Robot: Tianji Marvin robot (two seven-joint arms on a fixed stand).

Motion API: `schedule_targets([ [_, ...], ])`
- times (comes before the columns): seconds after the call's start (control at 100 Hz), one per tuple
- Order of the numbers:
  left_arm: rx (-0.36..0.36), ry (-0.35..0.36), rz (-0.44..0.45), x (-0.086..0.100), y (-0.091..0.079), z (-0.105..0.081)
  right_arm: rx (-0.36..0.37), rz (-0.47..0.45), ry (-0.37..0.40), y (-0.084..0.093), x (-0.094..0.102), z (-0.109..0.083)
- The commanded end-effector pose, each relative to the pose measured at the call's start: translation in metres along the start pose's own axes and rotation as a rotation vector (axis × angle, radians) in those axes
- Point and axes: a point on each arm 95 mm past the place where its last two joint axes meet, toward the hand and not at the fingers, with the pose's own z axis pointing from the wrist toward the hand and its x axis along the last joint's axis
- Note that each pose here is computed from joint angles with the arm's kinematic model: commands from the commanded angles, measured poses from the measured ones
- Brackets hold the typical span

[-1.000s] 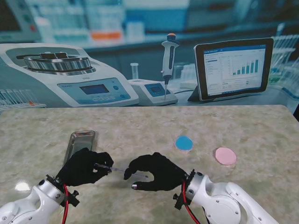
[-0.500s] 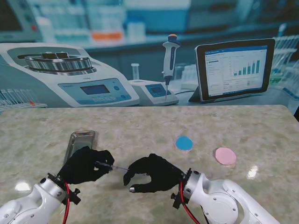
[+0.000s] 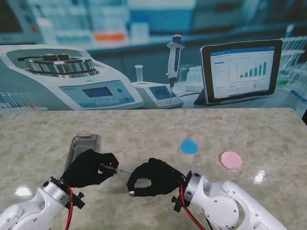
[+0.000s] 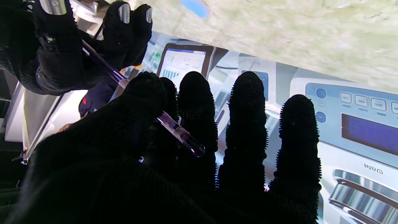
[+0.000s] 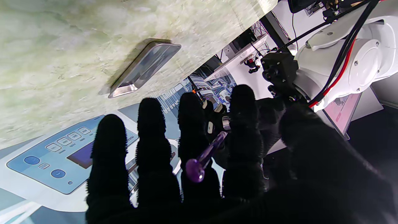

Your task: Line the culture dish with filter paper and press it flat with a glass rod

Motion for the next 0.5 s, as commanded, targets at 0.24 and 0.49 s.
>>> schedule_targets([
  [0.24,-0.008,-0.014,-0.017,-0.0006,0.0021,0.0008,-0.022,0.026,0.022,-0.0045,0.0013,0.0069],
  [0.49,-0.004,-0.014,-0.030,0.0003,0.0036,0.0012,-0.063,0.054,0.035,-0.0069,0.0007,0.0114],
])
